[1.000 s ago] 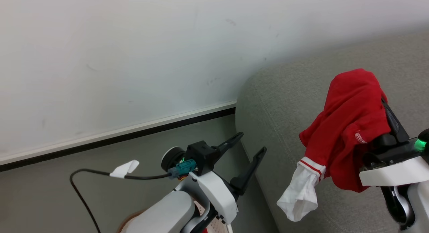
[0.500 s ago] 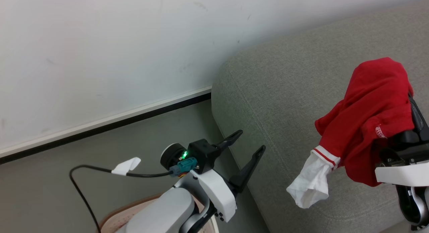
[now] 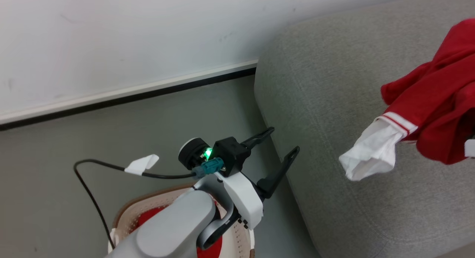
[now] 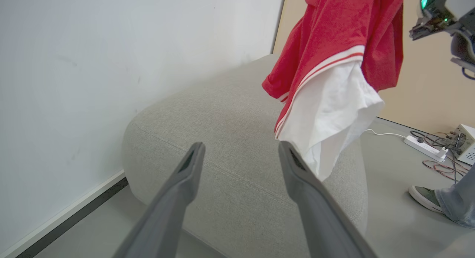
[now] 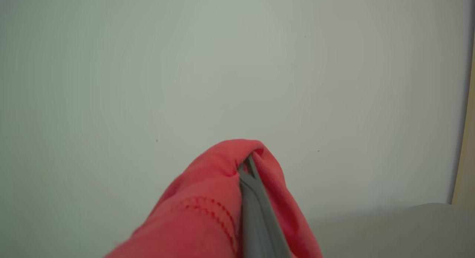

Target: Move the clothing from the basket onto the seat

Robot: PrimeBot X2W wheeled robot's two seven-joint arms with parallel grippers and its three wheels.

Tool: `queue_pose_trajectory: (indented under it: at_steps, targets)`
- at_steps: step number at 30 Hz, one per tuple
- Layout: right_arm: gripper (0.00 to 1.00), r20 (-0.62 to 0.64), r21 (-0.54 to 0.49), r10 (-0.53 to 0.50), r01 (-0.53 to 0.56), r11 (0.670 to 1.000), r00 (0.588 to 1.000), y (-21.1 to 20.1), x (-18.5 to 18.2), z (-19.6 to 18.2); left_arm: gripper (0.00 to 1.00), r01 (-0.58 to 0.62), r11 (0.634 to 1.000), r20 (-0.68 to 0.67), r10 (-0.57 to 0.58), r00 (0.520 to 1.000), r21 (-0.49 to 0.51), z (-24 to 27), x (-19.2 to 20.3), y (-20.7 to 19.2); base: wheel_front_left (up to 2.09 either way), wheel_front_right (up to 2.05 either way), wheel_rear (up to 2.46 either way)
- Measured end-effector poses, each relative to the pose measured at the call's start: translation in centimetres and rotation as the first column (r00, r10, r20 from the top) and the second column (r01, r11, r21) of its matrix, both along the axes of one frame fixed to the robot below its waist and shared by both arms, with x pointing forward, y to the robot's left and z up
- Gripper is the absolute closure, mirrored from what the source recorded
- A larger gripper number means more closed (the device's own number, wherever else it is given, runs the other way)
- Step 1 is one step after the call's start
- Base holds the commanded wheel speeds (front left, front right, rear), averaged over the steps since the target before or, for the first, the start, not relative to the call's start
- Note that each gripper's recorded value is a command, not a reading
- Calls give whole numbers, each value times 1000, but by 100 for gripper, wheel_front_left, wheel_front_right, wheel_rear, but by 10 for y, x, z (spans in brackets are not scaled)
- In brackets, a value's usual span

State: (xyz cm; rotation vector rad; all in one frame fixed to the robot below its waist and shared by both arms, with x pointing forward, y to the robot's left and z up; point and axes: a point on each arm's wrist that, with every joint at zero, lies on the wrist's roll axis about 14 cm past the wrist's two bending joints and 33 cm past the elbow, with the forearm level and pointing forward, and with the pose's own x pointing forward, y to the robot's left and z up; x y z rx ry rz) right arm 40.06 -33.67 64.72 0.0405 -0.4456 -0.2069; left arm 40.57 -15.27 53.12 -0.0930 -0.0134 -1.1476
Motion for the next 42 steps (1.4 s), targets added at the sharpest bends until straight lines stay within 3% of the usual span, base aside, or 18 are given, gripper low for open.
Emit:
queue_pose_trajectory:
  at_steps: [10,12,20,23,24,30,35,37,38,39,42]
  targets:
    - [100,-42,44,-47,49,998,998,-35,67,-17,0,-65,998,-53,66,996,22,-34,36,26,0,0,0]
    - [100,-45,103,-51,56,993,998,-46,90,-27,0,-80,997,-62,81,995,20,-42,49,32,0,0,0]
    - [100,-161,79,-81,94,992,984,-69,143,-67,0,-130,990,-125,135,983,47,-85,74,52,0,0,0]
    - [100,-288,62,-78,100,993,954,-69,165,-113,0,-148,987,-159,155,975,60,-106,80,60,0,0,0]
    - [100,-288,62,-78,100,993,954,-69,165,-113,0,-148,987,-159,155,975,60,-106,80,60,0,0,0]
    - [99,-510,62,-40,83,995,859,-56,181,-181,0,-177,981,-176,190,966,84,-121,87,73,0,0,0]
    - [77,-646,56,-28,85,995,763,-55,179,-217,0,-184,979,-178,197,964,88,-124,89,76,0,0,0]
    - [36,-737,41,-28,86,995,675,-57,170,-240,0,-188,978,-181,202,962,95,-126,89,78,0,0,0]
    - [20,-737,41,-28,86,995,675,-57,170,-240,0,-188,978,-181,202,962,95,-126,89,78,0,0,0]
    - [0,-791,45,-21,93,995,612,-56,164,-254,0,-189,977,-182,205,962,100,-127,89,79,0,0,0]
    - [0,-840,59,-4,97,994,543,-54,157,-265,0,-193,975,-179,210,961,106,-127,89,80,0,0,0]
